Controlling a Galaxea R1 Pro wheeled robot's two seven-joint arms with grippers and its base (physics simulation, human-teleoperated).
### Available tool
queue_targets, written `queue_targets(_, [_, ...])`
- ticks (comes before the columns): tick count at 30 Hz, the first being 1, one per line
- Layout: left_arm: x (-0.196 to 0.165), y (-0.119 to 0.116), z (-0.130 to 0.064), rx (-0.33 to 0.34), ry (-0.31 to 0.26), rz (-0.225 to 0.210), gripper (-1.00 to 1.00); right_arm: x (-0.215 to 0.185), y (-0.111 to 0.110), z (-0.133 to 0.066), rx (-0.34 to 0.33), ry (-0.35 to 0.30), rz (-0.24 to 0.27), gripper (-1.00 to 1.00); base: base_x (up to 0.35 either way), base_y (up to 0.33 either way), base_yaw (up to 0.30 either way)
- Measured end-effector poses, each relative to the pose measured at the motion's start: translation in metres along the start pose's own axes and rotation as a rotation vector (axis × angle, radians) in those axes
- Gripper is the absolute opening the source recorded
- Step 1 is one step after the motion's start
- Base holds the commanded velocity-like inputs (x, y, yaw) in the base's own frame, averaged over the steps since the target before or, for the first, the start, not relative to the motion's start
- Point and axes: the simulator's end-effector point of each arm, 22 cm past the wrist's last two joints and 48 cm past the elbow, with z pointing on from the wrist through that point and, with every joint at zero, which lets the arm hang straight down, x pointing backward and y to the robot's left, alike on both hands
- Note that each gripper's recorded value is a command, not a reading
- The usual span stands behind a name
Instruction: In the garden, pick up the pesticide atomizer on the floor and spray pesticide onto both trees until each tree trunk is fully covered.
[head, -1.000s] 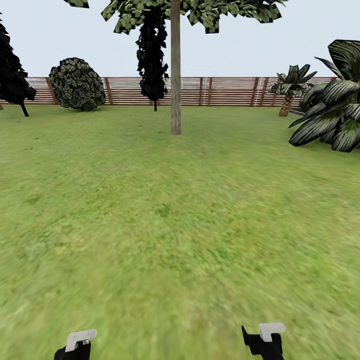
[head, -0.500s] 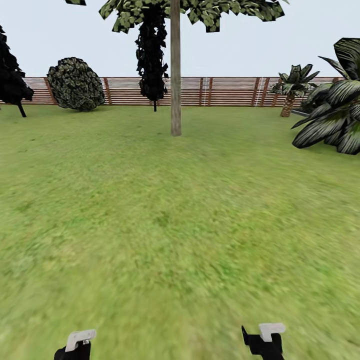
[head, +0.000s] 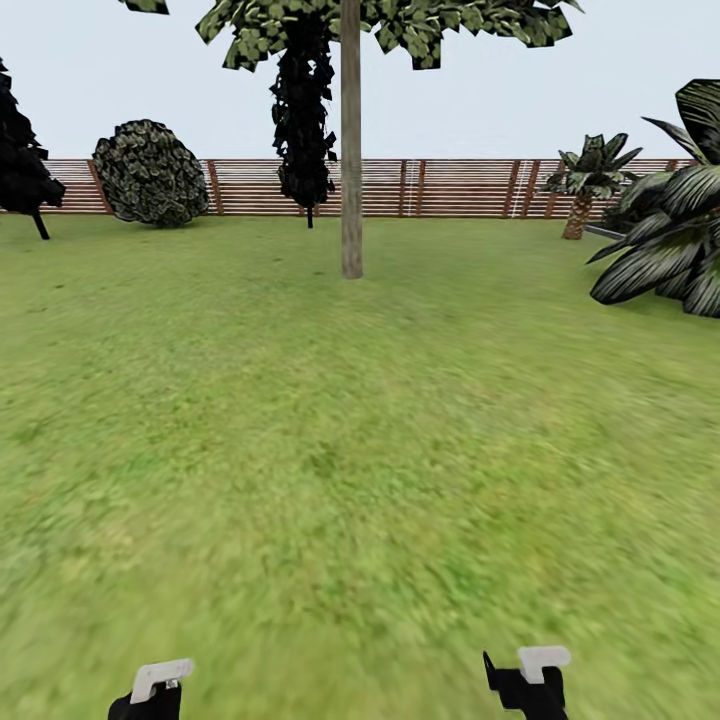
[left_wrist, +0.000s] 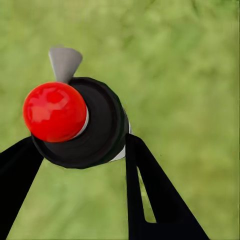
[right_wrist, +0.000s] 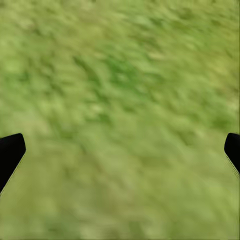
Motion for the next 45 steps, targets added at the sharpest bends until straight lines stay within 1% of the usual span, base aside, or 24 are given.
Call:
queue_targets(30, [-0.0004, 0.0010, 0.0001, -0.001, -0.001, 0.001, -1.00, 0.0000, 0.0011, 0.0000, -0.003, 0.000, 0.000, 1.00, 0.339, 0.000, 0.000])
queue_targets(45, [0.0092, 0.0001, 0.0018, -0.001, 0.019, 0.004, -1.00, 0.0094, 0.0024, 0.0008, -0.004, 0.019, -0.001, 1.00, 0.339, 0.000, 0.000])
